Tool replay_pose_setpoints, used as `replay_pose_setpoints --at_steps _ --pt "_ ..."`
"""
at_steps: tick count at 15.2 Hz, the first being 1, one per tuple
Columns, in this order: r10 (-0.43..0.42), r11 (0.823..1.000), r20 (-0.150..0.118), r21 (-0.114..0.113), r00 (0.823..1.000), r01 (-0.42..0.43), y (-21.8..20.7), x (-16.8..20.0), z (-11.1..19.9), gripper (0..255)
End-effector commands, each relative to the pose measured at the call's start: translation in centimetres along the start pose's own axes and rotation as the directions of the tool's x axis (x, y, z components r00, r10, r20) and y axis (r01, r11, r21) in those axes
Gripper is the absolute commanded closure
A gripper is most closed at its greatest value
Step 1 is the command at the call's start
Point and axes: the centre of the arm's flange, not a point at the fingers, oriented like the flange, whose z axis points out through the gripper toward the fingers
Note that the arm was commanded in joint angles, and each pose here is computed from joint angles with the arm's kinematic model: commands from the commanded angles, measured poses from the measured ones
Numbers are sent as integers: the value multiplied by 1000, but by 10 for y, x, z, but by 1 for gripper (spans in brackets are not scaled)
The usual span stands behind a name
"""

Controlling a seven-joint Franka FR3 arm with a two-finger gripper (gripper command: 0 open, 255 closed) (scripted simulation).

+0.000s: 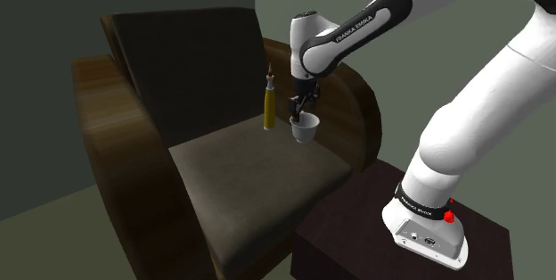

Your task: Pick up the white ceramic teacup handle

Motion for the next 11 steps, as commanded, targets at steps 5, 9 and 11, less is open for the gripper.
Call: replay_pose_setpoints --at_steps 5,9,11 --pt "4 1000 5 -14 1000 -4 -5 17 52 0" --pt "4 1000 5 -14 1000 -4 -8 17 73 0" --pt "4 1000 5 -14 1000 -4 -9 17 81 0"
